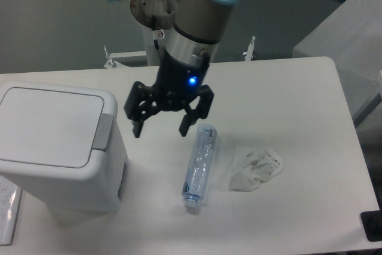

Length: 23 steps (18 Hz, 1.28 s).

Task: Open the trash can
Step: 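Move the gripper over the white trash can's lid edge, then lower the gripper fingers against the lid's front edge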

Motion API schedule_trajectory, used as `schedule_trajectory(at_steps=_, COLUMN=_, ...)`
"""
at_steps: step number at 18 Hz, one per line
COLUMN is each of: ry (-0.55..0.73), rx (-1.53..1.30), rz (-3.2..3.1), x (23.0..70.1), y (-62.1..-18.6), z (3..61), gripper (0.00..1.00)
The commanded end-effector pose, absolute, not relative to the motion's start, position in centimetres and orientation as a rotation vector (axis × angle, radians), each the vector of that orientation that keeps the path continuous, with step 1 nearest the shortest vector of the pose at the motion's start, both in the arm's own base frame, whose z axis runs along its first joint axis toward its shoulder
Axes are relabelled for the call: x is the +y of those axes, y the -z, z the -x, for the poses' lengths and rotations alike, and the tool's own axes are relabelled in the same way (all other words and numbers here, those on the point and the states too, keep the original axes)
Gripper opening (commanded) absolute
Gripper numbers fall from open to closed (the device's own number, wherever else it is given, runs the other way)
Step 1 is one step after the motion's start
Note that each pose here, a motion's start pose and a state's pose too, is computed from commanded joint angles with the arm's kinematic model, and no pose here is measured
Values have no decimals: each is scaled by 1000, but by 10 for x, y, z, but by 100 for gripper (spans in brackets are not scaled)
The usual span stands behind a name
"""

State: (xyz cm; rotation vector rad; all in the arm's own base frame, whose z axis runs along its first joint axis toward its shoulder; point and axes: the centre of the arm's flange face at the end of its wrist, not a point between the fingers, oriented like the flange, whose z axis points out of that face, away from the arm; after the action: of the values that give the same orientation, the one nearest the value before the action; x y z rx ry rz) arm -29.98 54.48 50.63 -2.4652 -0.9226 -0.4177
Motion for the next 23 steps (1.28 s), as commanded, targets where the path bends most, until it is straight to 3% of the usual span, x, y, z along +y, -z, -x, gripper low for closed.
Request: schedule_trajectory(at_steps=23, ry=399, rx=-844, rz=2499, x=541, y=-475, z=285, gripper=100)
